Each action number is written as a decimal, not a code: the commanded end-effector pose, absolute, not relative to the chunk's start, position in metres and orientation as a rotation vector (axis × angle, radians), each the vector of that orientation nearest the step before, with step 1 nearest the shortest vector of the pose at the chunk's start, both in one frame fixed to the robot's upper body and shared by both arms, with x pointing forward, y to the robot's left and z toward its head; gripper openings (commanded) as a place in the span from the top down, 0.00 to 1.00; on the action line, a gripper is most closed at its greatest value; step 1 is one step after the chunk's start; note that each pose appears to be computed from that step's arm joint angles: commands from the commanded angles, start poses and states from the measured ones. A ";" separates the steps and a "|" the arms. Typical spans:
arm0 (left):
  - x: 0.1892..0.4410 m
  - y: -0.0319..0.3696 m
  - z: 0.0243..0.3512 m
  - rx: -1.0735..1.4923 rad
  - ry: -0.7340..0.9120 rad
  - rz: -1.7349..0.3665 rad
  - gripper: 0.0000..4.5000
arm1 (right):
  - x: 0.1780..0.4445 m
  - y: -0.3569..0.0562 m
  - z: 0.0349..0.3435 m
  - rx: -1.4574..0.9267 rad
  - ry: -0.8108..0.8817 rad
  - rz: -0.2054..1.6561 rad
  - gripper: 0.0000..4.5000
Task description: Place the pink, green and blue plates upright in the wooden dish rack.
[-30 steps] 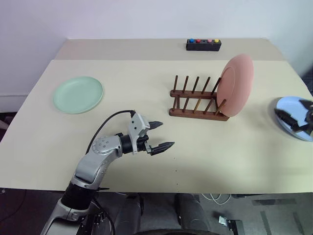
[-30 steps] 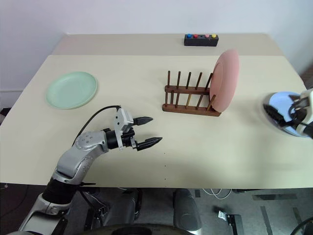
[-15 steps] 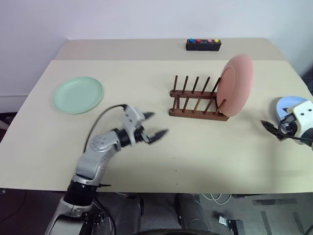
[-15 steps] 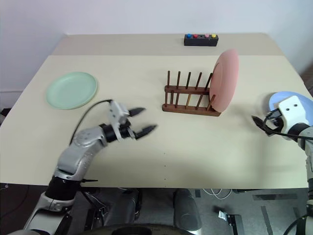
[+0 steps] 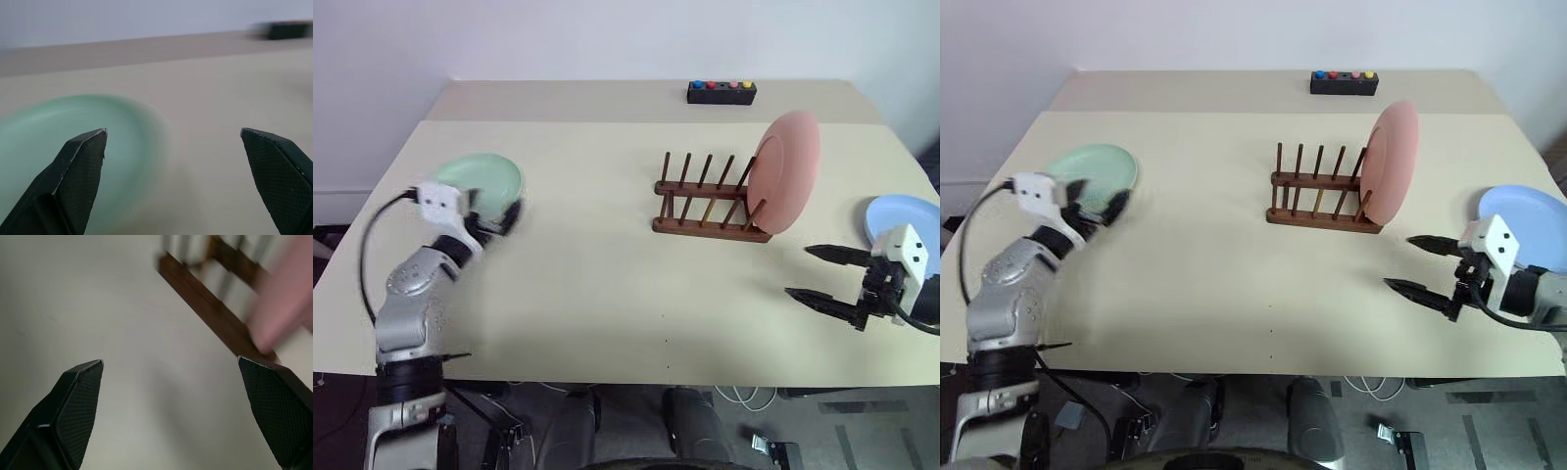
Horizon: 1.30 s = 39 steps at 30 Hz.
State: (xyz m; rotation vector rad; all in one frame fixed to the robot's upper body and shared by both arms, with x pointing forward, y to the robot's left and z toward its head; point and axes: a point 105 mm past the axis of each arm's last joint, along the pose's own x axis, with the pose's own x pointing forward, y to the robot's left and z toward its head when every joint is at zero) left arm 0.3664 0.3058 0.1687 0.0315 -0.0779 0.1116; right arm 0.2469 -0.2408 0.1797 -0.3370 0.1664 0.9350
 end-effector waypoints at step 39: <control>0.410 0.296 0.199 -0.394 -0.206 0.243 0.99 | 0.286 -0.141 0.208 -0.372 -0.190 1.006 0.00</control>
